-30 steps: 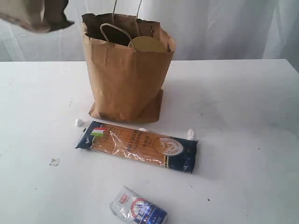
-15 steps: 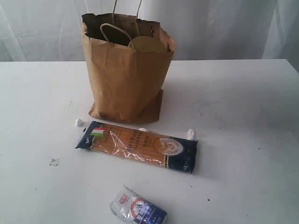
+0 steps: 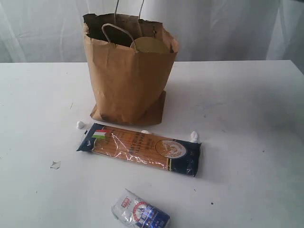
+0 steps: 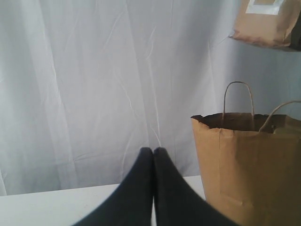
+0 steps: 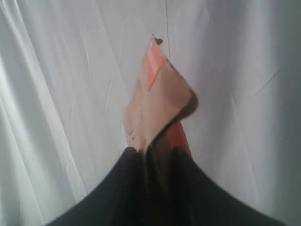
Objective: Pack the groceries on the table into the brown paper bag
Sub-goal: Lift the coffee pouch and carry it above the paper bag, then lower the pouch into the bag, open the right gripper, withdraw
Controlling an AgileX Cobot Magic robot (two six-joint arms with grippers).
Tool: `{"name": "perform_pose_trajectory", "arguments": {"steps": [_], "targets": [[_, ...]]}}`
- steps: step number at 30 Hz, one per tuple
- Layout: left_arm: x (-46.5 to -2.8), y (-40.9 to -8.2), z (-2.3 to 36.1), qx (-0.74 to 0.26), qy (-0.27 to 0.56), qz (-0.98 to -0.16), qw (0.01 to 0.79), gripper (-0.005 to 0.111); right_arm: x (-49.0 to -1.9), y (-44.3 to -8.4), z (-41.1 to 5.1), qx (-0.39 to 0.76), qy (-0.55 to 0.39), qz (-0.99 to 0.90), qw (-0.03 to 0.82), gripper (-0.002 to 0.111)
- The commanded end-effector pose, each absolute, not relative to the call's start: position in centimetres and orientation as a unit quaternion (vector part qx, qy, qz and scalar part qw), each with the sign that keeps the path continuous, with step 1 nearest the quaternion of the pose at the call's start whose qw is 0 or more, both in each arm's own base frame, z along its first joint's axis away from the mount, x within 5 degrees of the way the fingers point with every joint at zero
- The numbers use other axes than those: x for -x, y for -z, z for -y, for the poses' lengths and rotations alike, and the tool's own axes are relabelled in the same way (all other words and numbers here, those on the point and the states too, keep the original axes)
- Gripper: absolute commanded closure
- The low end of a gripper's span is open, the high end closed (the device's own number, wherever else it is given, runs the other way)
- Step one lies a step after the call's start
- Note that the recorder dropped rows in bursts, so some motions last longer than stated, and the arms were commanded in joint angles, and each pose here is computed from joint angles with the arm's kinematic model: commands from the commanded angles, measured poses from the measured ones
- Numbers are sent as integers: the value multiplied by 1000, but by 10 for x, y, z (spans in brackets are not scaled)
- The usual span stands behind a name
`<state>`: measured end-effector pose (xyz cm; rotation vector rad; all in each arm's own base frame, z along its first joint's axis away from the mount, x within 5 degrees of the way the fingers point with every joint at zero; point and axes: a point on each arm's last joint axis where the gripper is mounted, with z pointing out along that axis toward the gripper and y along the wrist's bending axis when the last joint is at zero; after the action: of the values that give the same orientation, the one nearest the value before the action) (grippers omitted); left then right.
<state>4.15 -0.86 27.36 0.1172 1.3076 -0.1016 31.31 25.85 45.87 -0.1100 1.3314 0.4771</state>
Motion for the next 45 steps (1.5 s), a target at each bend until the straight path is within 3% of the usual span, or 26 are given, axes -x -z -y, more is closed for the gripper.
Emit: {"name": "perform_pose_trajectory", "arguments": {"steps": [1,9,17,31,45], "targets": [[-41,-272,9,-63,44,-607,791,107,-323,-441,-271,71,-211,-625,748,108],[-41,-272,9,-63,44,-607,791,107,-339,-409,-287,88,-194,-652,728,108],[-41,-272,9,-63,44,-607,791,107,-356,-381,-291,98,-109,-659,738,108],[-41,-272,9,-63,44,-607,791,107,-372,-335,-307,118,-89,-685,713,108],[-41,-272,9,-63,44,-607,791,107,-376,-322,-312,120,-99,-696,701,108]]}}
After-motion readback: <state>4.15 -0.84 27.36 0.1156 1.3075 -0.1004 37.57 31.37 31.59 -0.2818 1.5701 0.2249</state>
